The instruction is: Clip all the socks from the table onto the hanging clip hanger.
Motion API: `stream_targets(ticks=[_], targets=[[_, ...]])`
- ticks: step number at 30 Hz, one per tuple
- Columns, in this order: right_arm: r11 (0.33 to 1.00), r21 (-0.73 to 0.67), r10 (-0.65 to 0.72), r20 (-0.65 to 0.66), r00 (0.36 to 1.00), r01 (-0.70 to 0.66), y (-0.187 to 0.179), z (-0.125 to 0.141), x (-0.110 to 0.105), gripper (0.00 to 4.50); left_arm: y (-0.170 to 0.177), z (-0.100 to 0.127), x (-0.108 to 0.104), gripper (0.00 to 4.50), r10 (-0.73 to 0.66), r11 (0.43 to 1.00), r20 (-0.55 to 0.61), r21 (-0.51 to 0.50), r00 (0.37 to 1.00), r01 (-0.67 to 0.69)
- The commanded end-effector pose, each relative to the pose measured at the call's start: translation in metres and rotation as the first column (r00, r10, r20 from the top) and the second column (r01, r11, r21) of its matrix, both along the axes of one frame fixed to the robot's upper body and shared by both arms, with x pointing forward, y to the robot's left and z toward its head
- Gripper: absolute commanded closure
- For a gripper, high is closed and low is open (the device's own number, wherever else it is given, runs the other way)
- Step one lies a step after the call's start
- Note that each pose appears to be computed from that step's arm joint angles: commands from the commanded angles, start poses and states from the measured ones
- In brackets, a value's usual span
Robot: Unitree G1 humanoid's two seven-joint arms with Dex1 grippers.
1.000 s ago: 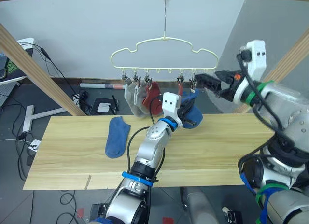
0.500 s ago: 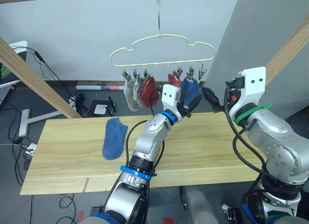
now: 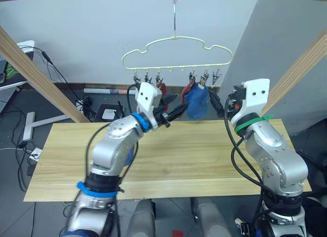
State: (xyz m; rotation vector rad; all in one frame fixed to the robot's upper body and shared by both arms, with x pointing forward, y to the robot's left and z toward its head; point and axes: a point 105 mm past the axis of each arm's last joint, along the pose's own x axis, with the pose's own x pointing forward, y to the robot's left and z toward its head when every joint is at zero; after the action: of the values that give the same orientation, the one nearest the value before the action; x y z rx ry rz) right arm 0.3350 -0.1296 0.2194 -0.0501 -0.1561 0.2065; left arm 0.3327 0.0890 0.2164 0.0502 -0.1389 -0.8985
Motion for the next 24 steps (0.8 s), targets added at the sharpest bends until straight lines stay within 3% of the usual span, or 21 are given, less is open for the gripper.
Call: stream_targets(ticks=[1, 5, 9, 24], targets=[[1.0, -0.008, -0.013, 0.069, 0.998, 0.013, 0.003, 0.012, 0.0, 0.94, 0.008, 0.027, -0.009, 1.73, -0.01, 0.998, 0.027, -0.058, 1.0, 0.011], [0.998, 0.019, -0.062, 0.079, 0.995, 0.061, -0.002, 0.013, 0.005, 0.94, 0.008, 0.031, -0.017, 1.73, -0.035, 0.999, 0.041, -0.034, 0.999, 0.036], [0.997, 0.017, -0.073, 0.081, 0.994, 0.072, -0.002, 0.015, 0.009, 1.88, 0.005, 0.034, -0.015, 1.73, -0.029, 0.999, 0.058, -0.039, 0.998, 0.031], [0.997, 0.014, -0.076, 0.092, 0.993, 0.075, 0.001, 0.019, 0.023, 1.88, 0.004, 0.042, -0.021, 1.73, -0.036, 0.999, 0.091, -0.024, 0.995, 0.038]])
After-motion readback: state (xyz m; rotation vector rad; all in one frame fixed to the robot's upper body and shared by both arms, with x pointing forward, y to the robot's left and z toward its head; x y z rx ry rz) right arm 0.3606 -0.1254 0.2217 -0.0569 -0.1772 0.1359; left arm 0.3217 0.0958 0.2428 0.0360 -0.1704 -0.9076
